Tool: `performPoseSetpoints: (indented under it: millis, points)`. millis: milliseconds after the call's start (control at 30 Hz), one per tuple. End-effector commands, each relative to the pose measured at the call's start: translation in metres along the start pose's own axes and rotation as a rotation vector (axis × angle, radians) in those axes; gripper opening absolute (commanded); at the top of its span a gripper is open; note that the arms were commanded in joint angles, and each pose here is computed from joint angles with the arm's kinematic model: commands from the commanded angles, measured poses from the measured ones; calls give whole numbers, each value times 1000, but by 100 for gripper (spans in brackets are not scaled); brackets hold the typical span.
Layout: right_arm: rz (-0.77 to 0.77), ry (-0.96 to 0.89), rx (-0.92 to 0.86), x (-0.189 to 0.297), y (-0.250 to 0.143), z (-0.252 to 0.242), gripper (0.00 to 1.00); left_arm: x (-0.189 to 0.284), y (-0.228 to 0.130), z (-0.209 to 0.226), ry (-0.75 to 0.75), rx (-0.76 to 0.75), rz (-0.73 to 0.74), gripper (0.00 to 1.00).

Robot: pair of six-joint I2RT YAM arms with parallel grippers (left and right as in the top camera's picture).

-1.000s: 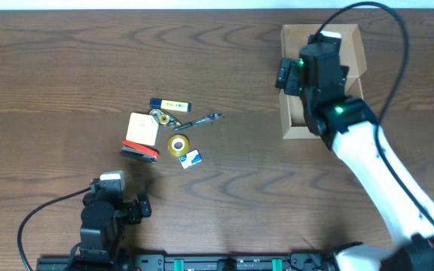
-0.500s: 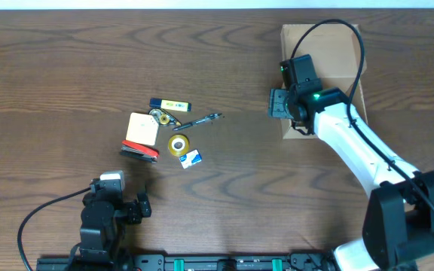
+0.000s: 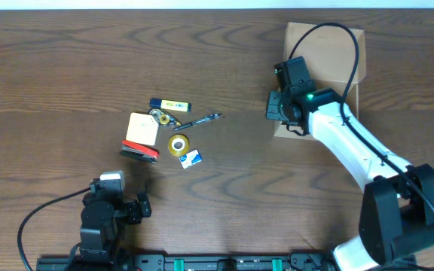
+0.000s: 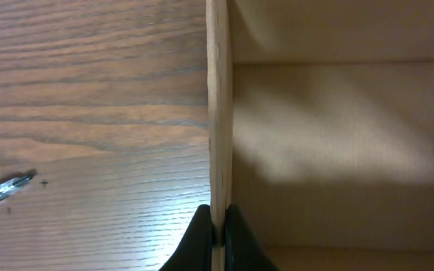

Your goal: Pack container

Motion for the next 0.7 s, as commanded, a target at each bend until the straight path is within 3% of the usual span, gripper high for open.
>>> performPoseSetpoints:
  millis: [0,400,667]
  points:
    - [-1,33,-4,-2,-5,18,1,-2,-4,1,4,5,9,95]
    - [-66,162,47,8,-15,84,1,-2,-4,1,4,5,9,95]
    - [-5,253,60,-2,-37,117,2,-2,-4,1,4,5,9,95]
Point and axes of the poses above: each gripper's point midway between its finger pads, its own x axis back along the fingers, its own z axis along the line the jaws close on, y = z × x, the point moved 1 cm from there along x, back along the fingers
